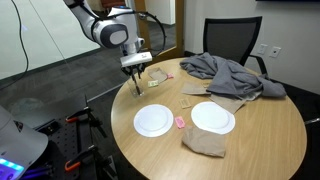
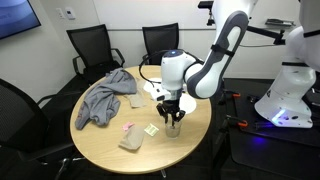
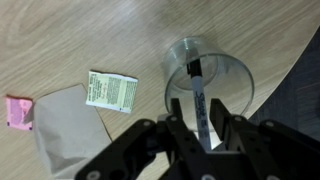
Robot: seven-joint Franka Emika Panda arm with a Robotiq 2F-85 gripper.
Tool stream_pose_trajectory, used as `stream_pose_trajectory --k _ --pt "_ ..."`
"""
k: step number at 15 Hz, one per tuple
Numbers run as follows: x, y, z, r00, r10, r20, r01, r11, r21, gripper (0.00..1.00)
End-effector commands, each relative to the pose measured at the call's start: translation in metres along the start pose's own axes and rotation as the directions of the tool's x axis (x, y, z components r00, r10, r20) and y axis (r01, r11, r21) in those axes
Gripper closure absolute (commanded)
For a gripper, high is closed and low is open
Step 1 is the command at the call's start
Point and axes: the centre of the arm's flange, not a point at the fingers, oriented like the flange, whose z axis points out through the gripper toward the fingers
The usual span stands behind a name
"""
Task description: Take the pen out of the glass and put it on the table
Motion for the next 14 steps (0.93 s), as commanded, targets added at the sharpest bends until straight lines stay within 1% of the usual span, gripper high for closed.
stream_pose_trajectory --k 1,5,9,10,11,12,13,14 --pt "0.0055 0.0112 0.0032 1.0 0.004 -0.005 -0.004 1.0 0.006 0.6" --pt "0.0077 0.0104 0.005 1.0 0.001 -0.011 -0.001 1.0 0.025 0.6" --pt "0.009 0.0039 0.006 1.0 -0.009 -0.018 0.009 0.999 0.045 0.63" --pt "0.0093 0.0031 0.0065 1.0 -0.01 -0.019 0.011 0.999 0.046 0.61" --pt "0.0094 0.0027 0.007 1.0 -0.01 -0.021 0.011 0.999 0.05 0.63" --pt "0.0093 0.0027 0.0077 1.0 -0.008 -0.023 0.009 0.999 0.051 0.82" --pt "0.0091 0.0027 0.0082 1.0 -0.007 -0.024 0.008 0.999 0.052 0.88" --pt "0.0088 0.0028 0.0086 1.0 -0.004 -0.024 0.006 0.999 0.053 0.9"
